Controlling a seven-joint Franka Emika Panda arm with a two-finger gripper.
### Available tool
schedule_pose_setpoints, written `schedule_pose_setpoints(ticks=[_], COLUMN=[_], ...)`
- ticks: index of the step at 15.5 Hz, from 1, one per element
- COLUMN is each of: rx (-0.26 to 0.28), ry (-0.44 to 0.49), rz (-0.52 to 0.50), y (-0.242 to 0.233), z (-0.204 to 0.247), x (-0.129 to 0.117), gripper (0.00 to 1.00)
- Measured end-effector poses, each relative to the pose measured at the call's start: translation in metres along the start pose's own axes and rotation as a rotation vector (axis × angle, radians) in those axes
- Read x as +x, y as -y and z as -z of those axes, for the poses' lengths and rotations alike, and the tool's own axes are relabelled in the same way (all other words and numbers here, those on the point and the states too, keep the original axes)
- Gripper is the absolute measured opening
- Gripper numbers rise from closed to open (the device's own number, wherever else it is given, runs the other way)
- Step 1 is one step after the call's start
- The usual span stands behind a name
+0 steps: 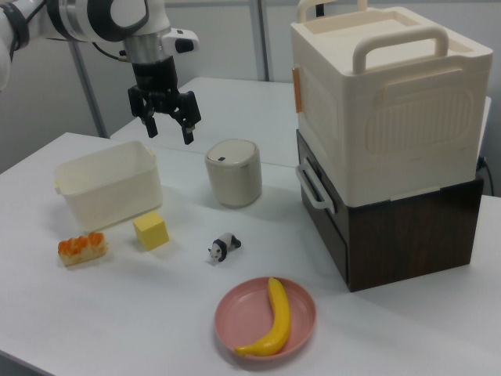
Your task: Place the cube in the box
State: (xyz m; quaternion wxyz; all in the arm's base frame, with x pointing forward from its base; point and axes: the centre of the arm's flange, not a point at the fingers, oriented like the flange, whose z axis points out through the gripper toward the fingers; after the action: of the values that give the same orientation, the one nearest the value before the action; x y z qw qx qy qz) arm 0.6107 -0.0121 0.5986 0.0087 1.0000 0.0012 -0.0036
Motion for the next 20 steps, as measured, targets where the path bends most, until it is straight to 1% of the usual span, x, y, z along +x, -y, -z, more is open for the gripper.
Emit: schedule_pose_setpoints(ticks=[12,16,20], rx=[0.001,0.002,0.003], ry=[0.002,0.011,0.022], rz=[0.005,0.056,0.099], y=[0.002,0.018,0.021], z=[-0.001,-0.006,-0.011], x=[0.0,0.001,0.0], gripper=[1.0,1.0,1.0])
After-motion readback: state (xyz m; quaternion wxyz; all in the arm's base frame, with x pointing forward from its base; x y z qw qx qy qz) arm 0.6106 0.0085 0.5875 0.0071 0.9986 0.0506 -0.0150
